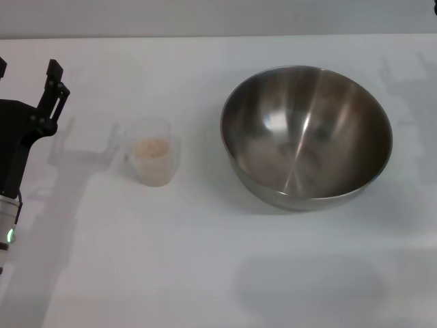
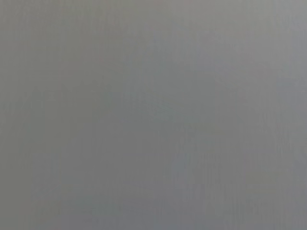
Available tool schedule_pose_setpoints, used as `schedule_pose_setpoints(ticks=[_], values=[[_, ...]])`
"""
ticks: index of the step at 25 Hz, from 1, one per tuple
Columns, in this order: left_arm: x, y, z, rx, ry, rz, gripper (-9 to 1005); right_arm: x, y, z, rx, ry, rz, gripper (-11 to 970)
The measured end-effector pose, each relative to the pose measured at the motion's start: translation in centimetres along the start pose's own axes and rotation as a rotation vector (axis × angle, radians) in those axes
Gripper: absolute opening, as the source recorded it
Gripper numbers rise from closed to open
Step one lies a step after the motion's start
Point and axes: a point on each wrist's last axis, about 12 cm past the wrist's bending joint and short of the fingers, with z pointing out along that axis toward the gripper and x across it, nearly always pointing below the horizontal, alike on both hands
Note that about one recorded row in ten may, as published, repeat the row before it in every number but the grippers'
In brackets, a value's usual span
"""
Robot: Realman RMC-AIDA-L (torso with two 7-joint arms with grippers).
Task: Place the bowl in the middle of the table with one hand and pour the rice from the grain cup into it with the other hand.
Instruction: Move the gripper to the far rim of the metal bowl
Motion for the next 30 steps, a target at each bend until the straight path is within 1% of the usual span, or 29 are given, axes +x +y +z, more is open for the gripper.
schedule_pose_setpoints(ticks=[1,2,3,5,6,9,10,12,13,14,15,17,18,19,20,21,22,23,24,25,26,27,28,30], values=[[0.0,0.0,0.0,0.0,0.0,0.0,824,0.0,0.0,0.0,0.0,0.0,0.0,723],[0.0,0.0,0.0,0.001,0.0,0.0,824,0.0,0.0,0.0,0.0,0.0,-0.027,723],[0.0,0.0,0.1,0.002,0.0,0.0,823,0.0,0.0,0.0,0.001,0.0,-0.079,723],[0.0,0.0,0.1,0.002,0.0,0.0,822,0.0,0.0,0.0,0.002,-0.002,-0.126,724],[0.0,0.0,0.1,0.003,-0.001,0.0,821,0.0,0.0,0.0,0.002,-0.002,-0.126,724],[0.0,-0.1,0.2,0.005,-0.002,-0.001,819,0.0,0.0,-0.2,0.005,-0.004,-0.174,724],[0.0,-0.1,0.3,0.005,-0.002,0.0,818,-0.1,0.1,-0.3,0.008,-0.009,-0.212,724],[0.0,-0.1,0.3,0.006,-0.003,0.0,817,-0.1,0.1,-0.3,0.009,-0.011,-0.232,724],[0.0,-0.1,0.3,0.007,-0.003,0.001,816,-0.2,0.2,-0.3,0.01,-0.016,-0.282,724],[0.0,-0.1,0.3,0.007,-0.003,0.001,815,-0.2,0.2,-0.3,0.01,-0.016,-0.282,724],[0.0,-0.1,0.4,0.008,-0.003,0.003,815,-0.3,0.4,-0.1,0.013,-0.021,-0.332,723],[0.0,0.0,0.4,0.009,-0.003,0.005,813,-0.3,0.4,0.1,0.019,-0.021,-0.35,723],[0.0,0.0,0.5,0.011,-0.003,0.006,812,-0.4,0.4,0.6,0.048,-0.003,-0.362,723],[0.0,0.0,0.5,0.011,-0.003,0.006,812,-0.4,0.4,0.6,0.048,-0.003,-0.362,723],[0.0,0.0,0.6,0.012,-0.004,0.006,811,-0.4,0.5,1.4,0.085,0.03,-0.345,723],[0.0,0.0,0.6,0.013,-0.004,0.007,810,-0.4,0.5,1.4,0.085,0.03,-0.345,723],[0.0,0.0,0.6,0.014,-0.005,0.007,810,-0.5,0.6,1.9,0.096,0.043,-0.335,723],[0.0,0.0,0.6,0.013,-0.005,0.007,809,-0.6,1.2,2.8,0.093,0.092,-0.315,723],[0.0,0.0,0.6,0.013,-0.005,0.007,808,-0.6,1.2,2.8,0.093,0.092,-0.315,723],[0.0,0.0,0.6,0.013,-0.005,0.007,808,-0.8,2.0,4.0,0.068,0.152,-0.279,724],[0.0,0.0,0.6,0.012,-0.004,0.008,807,-0.8,2.0,4.0,0.068,0.152,-0.279,724],[0.0,0.0,0.6,0.011,-0.004,0.008,806,-1.0,2.4,4.6,0.051,0.185,-0.254,724],[0.0,0.0,0.6,0.011,-0.002,0.009,805,-1.4,3.2,5.7,0.011,0.253,-0.202,723],[0.0,0.0,0.6,0.011,-0.002,0.009,804,-2.0,4.2,6.9,-0.04,0.322,-0.151,723]])
